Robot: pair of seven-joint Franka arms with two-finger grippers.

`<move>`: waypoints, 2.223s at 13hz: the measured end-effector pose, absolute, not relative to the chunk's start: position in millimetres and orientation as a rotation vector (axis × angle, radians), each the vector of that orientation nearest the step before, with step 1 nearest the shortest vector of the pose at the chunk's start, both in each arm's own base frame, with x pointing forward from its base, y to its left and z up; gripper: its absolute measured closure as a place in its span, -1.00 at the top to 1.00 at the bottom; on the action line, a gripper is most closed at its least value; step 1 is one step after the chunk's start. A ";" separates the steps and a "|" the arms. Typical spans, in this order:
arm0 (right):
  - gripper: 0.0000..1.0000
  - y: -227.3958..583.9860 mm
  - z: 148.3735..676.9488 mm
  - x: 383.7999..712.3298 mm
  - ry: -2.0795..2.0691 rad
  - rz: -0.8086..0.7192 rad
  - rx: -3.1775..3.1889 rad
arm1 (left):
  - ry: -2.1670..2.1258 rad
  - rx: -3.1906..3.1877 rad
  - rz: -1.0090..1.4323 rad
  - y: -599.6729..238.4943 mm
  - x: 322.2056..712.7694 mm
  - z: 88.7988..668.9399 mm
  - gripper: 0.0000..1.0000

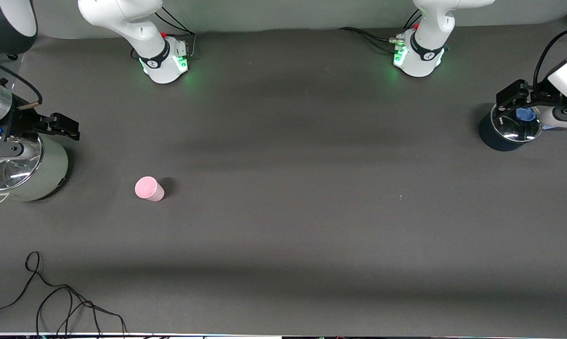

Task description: Transfer pink cup from left to right arm

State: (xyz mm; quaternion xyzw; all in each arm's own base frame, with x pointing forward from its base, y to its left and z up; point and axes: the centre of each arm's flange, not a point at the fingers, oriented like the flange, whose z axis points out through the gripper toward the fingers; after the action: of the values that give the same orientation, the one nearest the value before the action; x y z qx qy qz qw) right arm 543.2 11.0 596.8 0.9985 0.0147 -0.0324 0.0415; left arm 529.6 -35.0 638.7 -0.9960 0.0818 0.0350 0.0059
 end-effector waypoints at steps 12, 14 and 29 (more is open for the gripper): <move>1.00 14.4 616.6 526.2 0.007 0.001 3.074 | 0.249 -3.122 0.142 -32.7 533.3 619.4 1.00; 1.00 17.6 615.5 534.3 0.014 0.000 3.072 | 0.245 -3.123 0.147 -31.3 534.9 617.5 1.00; 1.00 30.1 607.2 561.2 0.040 -0.012 3.067 | 0.091 -3.130 0.133 -33.4 540.7 616.6 1.00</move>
State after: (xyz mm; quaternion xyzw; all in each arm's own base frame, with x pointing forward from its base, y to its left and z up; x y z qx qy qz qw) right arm 561.2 30.1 607.2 0.9992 0.0129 -0.0040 0.0374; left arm 540.7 -33.4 616.6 -0.9987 0.0291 0.0425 0.0037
